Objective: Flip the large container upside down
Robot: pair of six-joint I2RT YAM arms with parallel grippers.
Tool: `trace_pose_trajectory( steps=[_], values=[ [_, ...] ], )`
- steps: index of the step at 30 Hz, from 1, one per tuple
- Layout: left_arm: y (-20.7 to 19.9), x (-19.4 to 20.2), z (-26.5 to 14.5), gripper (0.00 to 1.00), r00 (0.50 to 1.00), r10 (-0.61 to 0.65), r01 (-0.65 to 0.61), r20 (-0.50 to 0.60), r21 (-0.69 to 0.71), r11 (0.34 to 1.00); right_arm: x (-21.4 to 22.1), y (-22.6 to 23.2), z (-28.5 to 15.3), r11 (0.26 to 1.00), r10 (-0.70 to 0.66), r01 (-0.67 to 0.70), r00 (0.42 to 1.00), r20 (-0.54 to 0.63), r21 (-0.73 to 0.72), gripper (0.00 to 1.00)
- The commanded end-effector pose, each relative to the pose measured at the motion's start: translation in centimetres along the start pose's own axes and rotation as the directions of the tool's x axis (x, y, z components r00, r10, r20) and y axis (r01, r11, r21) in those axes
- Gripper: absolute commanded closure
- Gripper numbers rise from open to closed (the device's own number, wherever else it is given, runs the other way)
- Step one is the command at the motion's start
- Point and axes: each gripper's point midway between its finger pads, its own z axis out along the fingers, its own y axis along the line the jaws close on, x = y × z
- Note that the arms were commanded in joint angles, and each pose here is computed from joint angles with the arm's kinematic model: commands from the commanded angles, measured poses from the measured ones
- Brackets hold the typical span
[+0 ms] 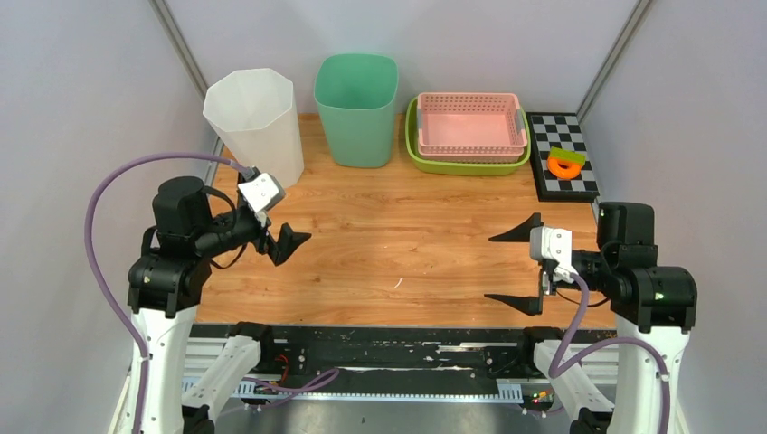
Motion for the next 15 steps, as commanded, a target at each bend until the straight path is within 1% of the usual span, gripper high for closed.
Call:
trace_pose_trajectory(
  steps=[1, 5, 9, 15],
  values=[
    [3.1, 0.4, 0.5, 0.00, 0.999, -0.021, 0.017, -0.035, -0.126, 0.992, 1.3, -2.0, 0.2, 0.998, 0.034, -0.032, 0.999, -0.020, 0.052, 0.00],
    [4.9, 0.1, 0.5, 0.00, 0.998, -0.017, 0.006, -0.058, -0.193, 0.981, 2.4, -4.1, 0.4, 0.991, 0.087, -0.082, 0.995, -0.041, 0.108, 0.00],
    [7.6, 0.2, 0.6, 0.00, 0.994, -0.040, 0.009, -0.102, -0.285, 0.958, 4.1, -6.2, 0.6, 0.971, 0.162, -0.147, 0.985, -0.064, 0.186, 0.00],
    [11.9, 0.6, 1.8, 0.00, 0.984, -0.063, -0.007, -0.166, -0.393, 0.919, 5.7, -7.6, 1.2, 0.961, 0.185, -0.160, 0.978, -0.094, 0.227, 0.00]
  ],
)
